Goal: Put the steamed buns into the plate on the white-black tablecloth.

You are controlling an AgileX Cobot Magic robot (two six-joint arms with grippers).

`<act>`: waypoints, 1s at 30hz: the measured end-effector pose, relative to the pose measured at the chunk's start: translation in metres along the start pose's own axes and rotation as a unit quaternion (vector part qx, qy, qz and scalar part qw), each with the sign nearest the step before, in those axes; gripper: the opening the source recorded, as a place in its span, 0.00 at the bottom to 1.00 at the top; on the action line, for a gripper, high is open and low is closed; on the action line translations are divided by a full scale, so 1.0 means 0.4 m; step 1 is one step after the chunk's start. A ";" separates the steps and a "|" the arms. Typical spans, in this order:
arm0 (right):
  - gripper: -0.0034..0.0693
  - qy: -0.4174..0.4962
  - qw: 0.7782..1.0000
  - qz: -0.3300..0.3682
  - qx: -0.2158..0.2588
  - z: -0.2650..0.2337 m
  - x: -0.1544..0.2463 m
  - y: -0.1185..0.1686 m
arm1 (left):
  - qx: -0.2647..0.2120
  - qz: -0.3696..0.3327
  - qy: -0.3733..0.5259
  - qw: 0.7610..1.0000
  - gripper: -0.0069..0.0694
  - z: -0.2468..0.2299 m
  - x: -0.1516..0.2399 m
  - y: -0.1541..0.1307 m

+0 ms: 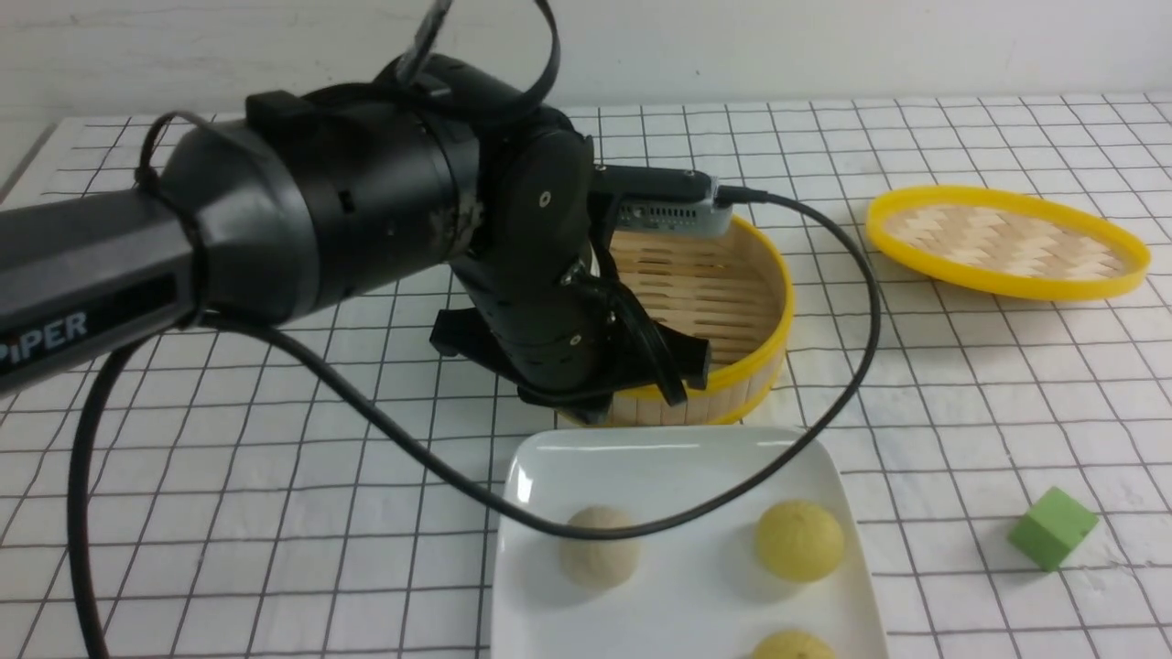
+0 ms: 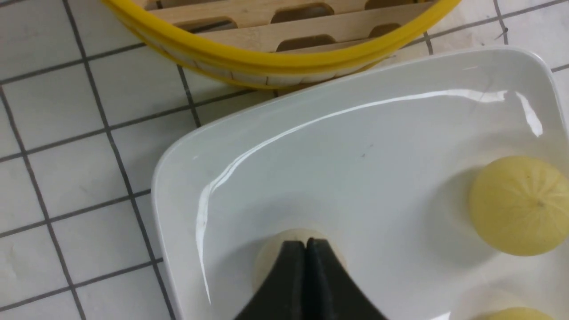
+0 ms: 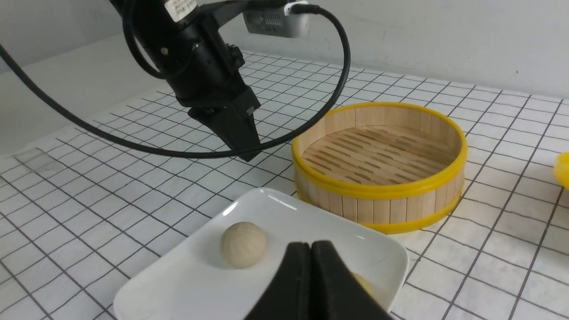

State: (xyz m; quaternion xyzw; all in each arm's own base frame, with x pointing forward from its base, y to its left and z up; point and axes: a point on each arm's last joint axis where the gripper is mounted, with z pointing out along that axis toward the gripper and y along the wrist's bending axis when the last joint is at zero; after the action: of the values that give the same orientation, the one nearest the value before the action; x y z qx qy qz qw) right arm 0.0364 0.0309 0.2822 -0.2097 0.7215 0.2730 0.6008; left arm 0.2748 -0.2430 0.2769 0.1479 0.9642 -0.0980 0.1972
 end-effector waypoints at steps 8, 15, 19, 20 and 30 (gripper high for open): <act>0.05 0.000 1.000 0.000 0.000 0.000 0.000 0.000 | -0.006 0.000 0.011 1.000 0.09 0.000 0.005 0.003; 0.05 -0.001 1.000 0.000 0.000 0.000 -0.001 0.000 | -0.008 0.000 0.016 1.000 0.09 0.000 0.007 0.004; 0.05 -0.002 1.000 -0.001 0.000 0.000 -0.001 0.000 | -0.015 0.005 0.017 1.000 0.09 0.000 0.008 0.007; 0.05 -0.002 1.000 -0.001 0.000 0.000 -0.001 0.000 | -0.018 0.006 0.017 1.000 0.09 0.000 0.007 0.008; 0.06 0.004 0.998 0.008 0.061 0.006 0.072 -0.024 | -0.038 0.020 0.015 0.999 0.09 -0.001 0.007 0.018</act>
State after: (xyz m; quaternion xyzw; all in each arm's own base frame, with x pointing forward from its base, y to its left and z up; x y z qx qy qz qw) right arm 0.0388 0.0257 0.2523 -0.1684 0.7410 0.2325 0.6070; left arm 0.2747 -0.2357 0.2751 0.1609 0.9670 -0.0549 0.1900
